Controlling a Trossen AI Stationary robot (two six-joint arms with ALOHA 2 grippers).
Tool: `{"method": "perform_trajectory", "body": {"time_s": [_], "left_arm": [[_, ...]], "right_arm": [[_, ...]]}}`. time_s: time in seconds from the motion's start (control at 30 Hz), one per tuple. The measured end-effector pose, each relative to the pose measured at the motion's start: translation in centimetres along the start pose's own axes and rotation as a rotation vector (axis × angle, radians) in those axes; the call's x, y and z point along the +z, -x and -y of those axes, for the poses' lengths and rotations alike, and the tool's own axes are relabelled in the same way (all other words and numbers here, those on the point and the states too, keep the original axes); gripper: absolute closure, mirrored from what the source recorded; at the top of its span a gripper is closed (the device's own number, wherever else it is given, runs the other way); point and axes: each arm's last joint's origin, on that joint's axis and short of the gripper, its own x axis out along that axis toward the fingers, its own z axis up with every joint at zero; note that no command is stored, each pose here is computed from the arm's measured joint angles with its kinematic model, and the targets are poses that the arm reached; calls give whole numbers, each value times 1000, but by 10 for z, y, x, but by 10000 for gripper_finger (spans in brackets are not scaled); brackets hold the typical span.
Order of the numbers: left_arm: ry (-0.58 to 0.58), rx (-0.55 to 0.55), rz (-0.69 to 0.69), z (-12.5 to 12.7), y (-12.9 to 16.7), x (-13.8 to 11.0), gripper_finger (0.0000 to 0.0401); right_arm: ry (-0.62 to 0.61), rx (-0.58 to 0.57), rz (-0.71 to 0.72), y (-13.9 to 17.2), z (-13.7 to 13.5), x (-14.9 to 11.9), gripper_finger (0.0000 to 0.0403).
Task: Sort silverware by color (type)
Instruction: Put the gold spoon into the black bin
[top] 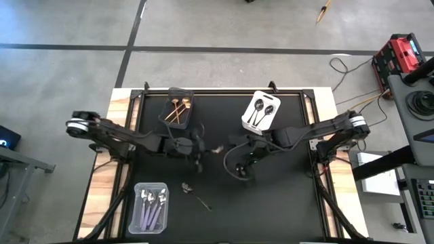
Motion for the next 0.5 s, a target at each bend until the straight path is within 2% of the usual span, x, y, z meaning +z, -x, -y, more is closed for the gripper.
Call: {"method": "perform_trajectory", "body": {"time_s": [0.27,0.5], "left_arm": [[147,354,-73,-44,38,17,401],[237,518,-140,-88,62,34,401]], "right_arm": [[105,-23,38,16,-2,5,244],[186,-24,38,16,-1,5,254]]}}
